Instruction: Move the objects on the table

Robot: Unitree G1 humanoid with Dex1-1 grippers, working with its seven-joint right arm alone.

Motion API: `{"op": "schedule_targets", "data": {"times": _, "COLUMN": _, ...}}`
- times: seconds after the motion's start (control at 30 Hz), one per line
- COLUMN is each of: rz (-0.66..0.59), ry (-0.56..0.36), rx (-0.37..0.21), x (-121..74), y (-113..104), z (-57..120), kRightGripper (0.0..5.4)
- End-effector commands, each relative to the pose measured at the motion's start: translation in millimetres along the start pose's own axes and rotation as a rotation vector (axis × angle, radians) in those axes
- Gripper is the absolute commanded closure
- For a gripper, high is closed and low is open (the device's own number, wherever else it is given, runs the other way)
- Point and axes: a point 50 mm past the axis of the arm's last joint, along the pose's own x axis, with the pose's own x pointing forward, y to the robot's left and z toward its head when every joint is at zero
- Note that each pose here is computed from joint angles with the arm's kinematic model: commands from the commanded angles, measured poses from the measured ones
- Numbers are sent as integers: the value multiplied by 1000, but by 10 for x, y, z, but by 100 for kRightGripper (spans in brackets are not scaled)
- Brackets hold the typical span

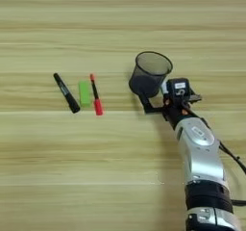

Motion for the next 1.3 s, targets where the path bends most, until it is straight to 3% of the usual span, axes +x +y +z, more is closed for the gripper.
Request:
{"op": "schedule_targets", "data": {"times": 0.03, "rz": 8, "ry": -136, "rx": -50, "x": 183, "y": -31, "z": 394, "kRightGripper": 3}}
{"op": "schedule_targets", "data": {"times": 0.7, "rz": 39, "ry": -164, "rx": -42, "x": 425, "y": -22, "z": 504, "kRightGripper": 3}}
{"op": "schedule_targets", "data": {"times": 1.3, "rz": 96, "ry": -171, "rx": -39, "x": 566, "y": 101, "z": 487, "kRightGripper": 3}}
